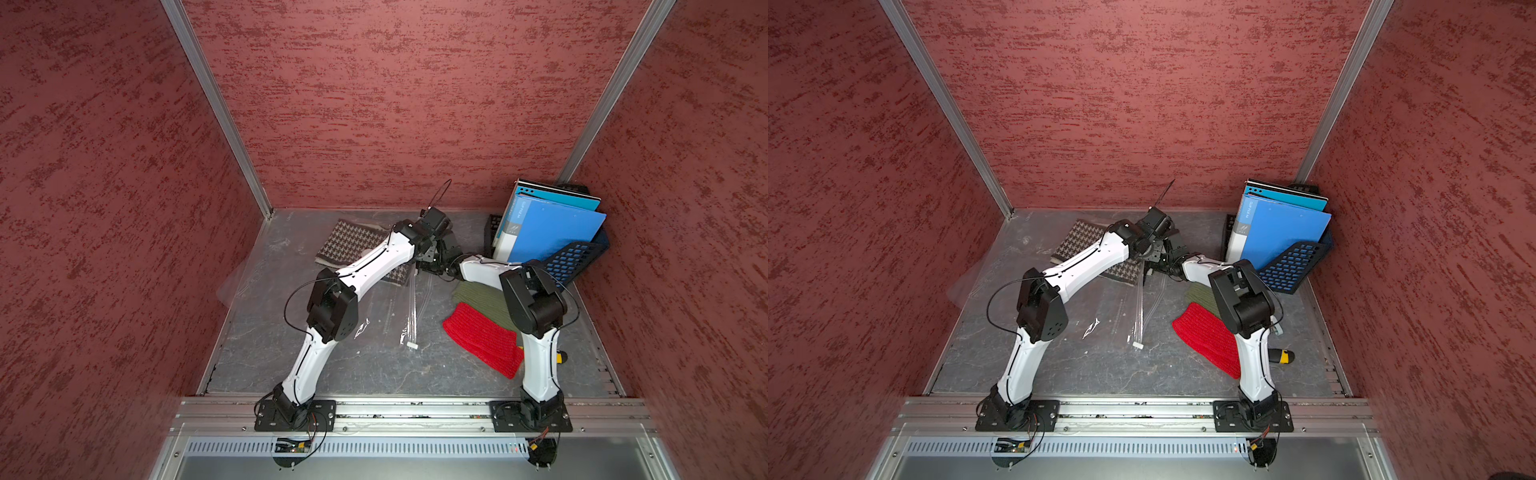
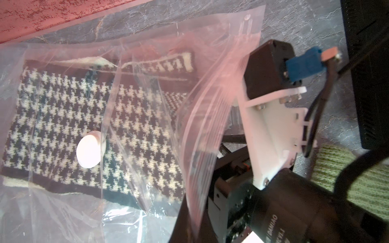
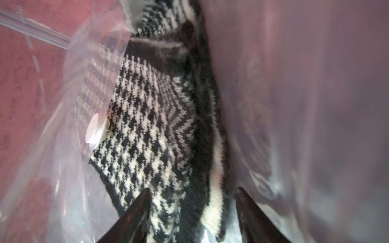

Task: Take the scarf out of the vacuum bag
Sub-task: Take out the scarf from the vacuum bag.

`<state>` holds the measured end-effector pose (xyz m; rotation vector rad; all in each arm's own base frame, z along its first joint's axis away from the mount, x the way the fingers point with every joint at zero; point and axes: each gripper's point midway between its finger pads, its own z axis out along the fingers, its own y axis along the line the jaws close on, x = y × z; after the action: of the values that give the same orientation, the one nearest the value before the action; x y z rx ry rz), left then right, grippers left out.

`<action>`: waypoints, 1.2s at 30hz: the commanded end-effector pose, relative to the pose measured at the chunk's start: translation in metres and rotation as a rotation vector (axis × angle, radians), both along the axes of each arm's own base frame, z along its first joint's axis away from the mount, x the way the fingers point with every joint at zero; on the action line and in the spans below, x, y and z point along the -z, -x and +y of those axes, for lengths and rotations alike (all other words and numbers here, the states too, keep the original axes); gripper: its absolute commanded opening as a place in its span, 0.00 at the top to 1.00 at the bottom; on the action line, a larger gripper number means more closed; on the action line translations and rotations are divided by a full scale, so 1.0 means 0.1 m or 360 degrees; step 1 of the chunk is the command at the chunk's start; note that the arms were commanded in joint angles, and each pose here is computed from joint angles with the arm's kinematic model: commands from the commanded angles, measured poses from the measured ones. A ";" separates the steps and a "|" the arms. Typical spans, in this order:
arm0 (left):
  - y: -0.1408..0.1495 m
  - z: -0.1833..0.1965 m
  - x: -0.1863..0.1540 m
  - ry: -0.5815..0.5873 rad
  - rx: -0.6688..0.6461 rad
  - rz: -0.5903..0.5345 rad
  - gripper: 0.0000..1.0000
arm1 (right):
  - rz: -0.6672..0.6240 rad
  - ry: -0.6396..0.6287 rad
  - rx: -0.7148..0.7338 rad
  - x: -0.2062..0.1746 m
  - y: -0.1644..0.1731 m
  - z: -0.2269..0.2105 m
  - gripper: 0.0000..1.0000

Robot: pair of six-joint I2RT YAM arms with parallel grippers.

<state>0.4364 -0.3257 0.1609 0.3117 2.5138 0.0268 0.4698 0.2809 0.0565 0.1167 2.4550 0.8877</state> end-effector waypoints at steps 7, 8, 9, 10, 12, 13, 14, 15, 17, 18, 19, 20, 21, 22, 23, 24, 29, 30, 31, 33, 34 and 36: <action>0.01 -0.21 -0.08 0.0065 0.0082 -0.0033 1.00 | 0.0044 -0.0260 -0.0187 0.09 0.02 0.43 0.36; 0.01 -0.21 -0.09 0.0067 0.0083 -0.0034 1.00 | 0.0048 -0.0274 -0.0196 0.10 0.02 0.45 0.36; 0.01 -0.20 -0.10 0.0069 0.0082 -0.0036 1.00 | 0.0066 -0.0283 -0.0204 0.13 0.02 0.46 0.37; 0.02 -0.20 -0.10 0.0068 0.0084 -0.0037 1.00 | 0.0083 -0.0303 -0.0219 0.15 0.03 0.49 0.37; 0.02 -0.20 -0.11 0.0070 0.0087 -0.0039 1.00 | 0.0101 -0.0347 -0.0236 0.19 0.03 0.54 0.40; 0.02 -0.20 -0.12 0.0069 0.0087 -0.0040 1.00 | 0.0106 -0.0371 -0.0247 0.19 0.04 0.57 0.43; 0.02 -0.20 -0.12 0.0071 0.0085 -0.0042 1.00 | 0.0107 -0.0384 -0.0252 0.19 0.04 0.58 0.46; 0.02 -0.20 -0.12 0.0065 0.0086 -0.0041 1.00 | 0.0108 -0.0408 -0.0266 0.19 0.04 0.62 0.54; 0.02 -0.19 -0.12 0.0066 0.0087 -0.0041 1.00 | 0.0118 -0.0433 -0.0285 0.19 0.04 0.66 0.69; 0.02 -0.18 -0.13 0.0063 0.0083 -0.0043 1.00 | 0.0117 -0.0439 -0.0291 0.20 0.04 0.68 0.78; 0.01 -0.17 -0.14 0.0063 0.0080 -0.0046 1.00 | 0.0112 -0.0438 -0.0291 0.19 0.04 0.69 0.85; 0.02 -0.17 -0.13 0.0059 0.0081 -0.0044 1.00 | 0.0109 -0.0435 -0.0286 0.19 0.04 0.68 0.91; 0.02 -0.16 -0.13 0.0059 0.0077 -0.0045 1.00 | 0.0105 -0.0430 -0.0280 0.19 0.05 0.67 0.97; 0.02 -0.16 -0.14 0.0059 0.0076 -0.0048 1.00 | 0.0100 -0.0413 -0.0265 0.20 0.05 0.65 1.00; 0.02 -0.15 -0.13 0.0060 0.0076 -0.0047 1.00 | 0.0089 -0.0402 -0.0251 0.18 0.06 0.62 1.00; 0.02 -0.15 -0.13 0.0059 0.0076 -0.0046 1.00 | 0.0077 -0.0391 -0.0230 0.16 0.07 0.59 1.00; 0.03 -0.15 -0.07 0.0058 0.0066 -0.0031 1.00 | 0.0005 -0.0338 -0.0093 0.00 0.17 0.36 1.00; 0.03 -0.15 -0.06 0.0059 0.0062 -0.0030 1.00 | -0.0016 -0.0317 -0.0053 -0.04 0.20 0.29 1.00; 0.03 -0.15 -0.06 0.0059 0.0061 -0.0030 1.00 | -0.0037 -0.0297 -0.0021 -0.09 0.23 0.23 1.00; 0.03 -0.15 -0.04 0.0058 0.0064 -0.0027 1.00 | -0.0072 -0.0231 0.0053 -0.18 0.30 0.08 1.00; 0.03 -0.15 -0.04 0.0054 0.0065 -0.0026 1.00 | -0.0080 -0.0198 0.0072 -0.21 0.33 0.02 1.00; 0.02 -0.14 -0.03 0.0053 0.0064 -0.0025 1.00 | -0.0107 -0.0088 0.0142 -0.29 0.40 -0.15 1.00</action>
<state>0.4243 -0.3497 0.1774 0.3697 2.4807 -0.0763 0.4172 0.2784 0.0371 0.2169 2.4813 1.0302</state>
